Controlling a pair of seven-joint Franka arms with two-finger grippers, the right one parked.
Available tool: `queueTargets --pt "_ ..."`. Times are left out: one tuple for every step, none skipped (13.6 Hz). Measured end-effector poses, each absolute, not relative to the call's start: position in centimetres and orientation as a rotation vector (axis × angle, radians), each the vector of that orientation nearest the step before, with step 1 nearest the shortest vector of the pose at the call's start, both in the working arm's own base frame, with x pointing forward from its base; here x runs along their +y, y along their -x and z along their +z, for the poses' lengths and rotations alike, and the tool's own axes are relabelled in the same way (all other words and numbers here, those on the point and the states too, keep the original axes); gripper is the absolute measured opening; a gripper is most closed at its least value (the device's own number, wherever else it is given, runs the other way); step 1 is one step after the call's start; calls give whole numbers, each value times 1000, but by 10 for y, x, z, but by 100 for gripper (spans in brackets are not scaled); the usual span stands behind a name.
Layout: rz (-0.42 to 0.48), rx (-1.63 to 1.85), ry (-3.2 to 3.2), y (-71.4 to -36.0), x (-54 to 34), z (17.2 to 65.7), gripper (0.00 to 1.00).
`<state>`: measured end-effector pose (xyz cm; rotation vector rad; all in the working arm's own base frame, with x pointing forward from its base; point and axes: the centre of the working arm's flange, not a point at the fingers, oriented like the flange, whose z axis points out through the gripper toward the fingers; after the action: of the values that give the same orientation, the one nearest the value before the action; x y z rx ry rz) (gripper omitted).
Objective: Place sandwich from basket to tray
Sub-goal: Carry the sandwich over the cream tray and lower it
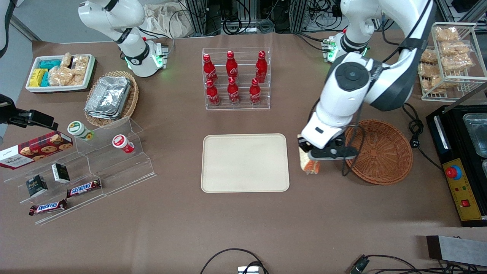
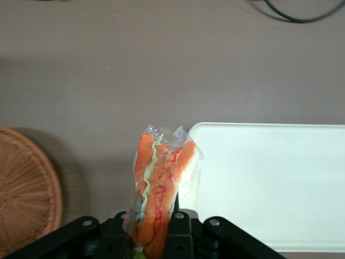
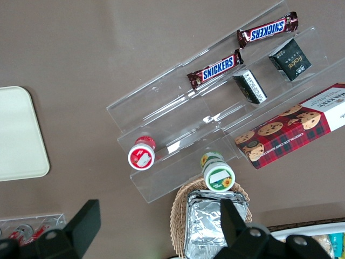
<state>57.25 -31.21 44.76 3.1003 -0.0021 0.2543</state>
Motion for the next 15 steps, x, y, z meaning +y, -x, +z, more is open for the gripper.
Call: queueTargets --pt "259 -51 -3103 -570 -328 444 19" --pt "265 -112 -3113 -566 -344 437 19" --pt "266 -169 -3123 -561 -360 428 19" --pt "255 -217 -3134 -558 -374 418 19" --pt "237 -259 -3151 -555 -385 404 19" --pt "226 -271 -3168 -553 -396 388 19" --pt "216 -252 -3184 -552 -406 371 19" --pt "201 -223 -3193 -554 -414 356 19" --pt "187 -196 -3194 -557 -418 344 19" --pt "176 -167 -3191 -563 -420 335 19" --pt "166 -145 -3189 -569 -420 329 19" --pt "156 -133 -3188 -573 -421 322 19" --pt "150 -125 -3186 -574 -422 317 19" --pt "150 -116 -3180 -575 -424 313 16" --pt "153 -105 -3173 -575 -427 310 15"
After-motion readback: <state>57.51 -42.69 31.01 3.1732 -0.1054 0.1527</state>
